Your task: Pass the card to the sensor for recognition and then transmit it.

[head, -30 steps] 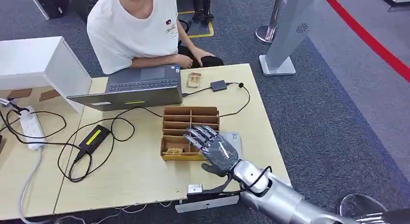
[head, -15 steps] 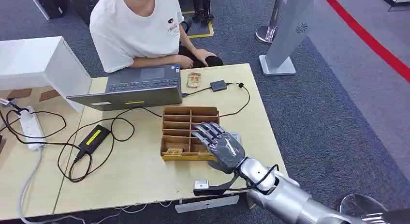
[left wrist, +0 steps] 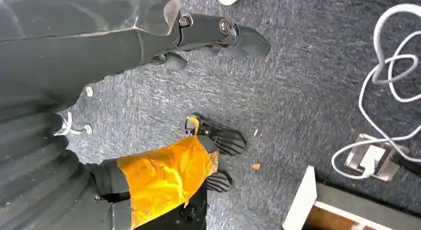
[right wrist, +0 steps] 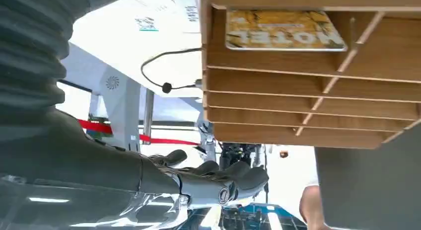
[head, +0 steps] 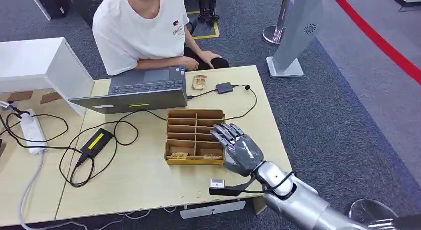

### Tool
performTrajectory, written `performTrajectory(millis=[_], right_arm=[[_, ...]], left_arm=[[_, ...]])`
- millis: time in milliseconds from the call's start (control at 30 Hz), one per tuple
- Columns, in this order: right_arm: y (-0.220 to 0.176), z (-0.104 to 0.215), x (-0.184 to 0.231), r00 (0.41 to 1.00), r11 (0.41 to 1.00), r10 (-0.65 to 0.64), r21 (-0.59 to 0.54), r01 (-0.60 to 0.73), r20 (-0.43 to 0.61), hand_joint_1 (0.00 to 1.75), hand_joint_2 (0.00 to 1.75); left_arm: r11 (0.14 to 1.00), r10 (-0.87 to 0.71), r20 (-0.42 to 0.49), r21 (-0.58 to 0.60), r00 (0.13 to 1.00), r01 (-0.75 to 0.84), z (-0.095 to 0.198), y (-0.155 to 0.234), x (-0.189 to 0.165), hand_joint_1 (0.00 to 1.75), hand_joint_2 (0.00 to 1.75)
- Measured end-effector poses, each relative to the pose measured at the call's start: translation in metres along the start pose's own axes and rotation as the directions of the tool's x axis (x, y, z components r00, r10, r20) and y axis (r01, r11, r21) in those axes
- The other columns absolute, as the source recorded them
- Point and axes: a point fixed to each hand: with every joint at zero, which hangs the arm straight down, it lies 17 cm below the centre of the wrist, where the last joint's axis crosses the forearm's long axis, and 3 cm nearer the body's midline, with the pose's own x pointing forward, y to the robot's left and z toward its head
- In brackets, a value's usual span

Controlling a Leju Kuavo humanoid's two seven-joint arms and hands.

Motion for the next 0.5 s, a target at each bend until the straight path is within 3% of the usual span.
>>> performTrajectory(millis=[500], right_arm=[[-0.001,0.02,-0.016,0.999,0.998,-0.029,0.048,0.031,-0.044,0.0,1.75]], left_arm=[[1.0,0.02,-0.008,0.019,1.0,-0.02,0.001,0.015,-0.013,0.0,1.75]])
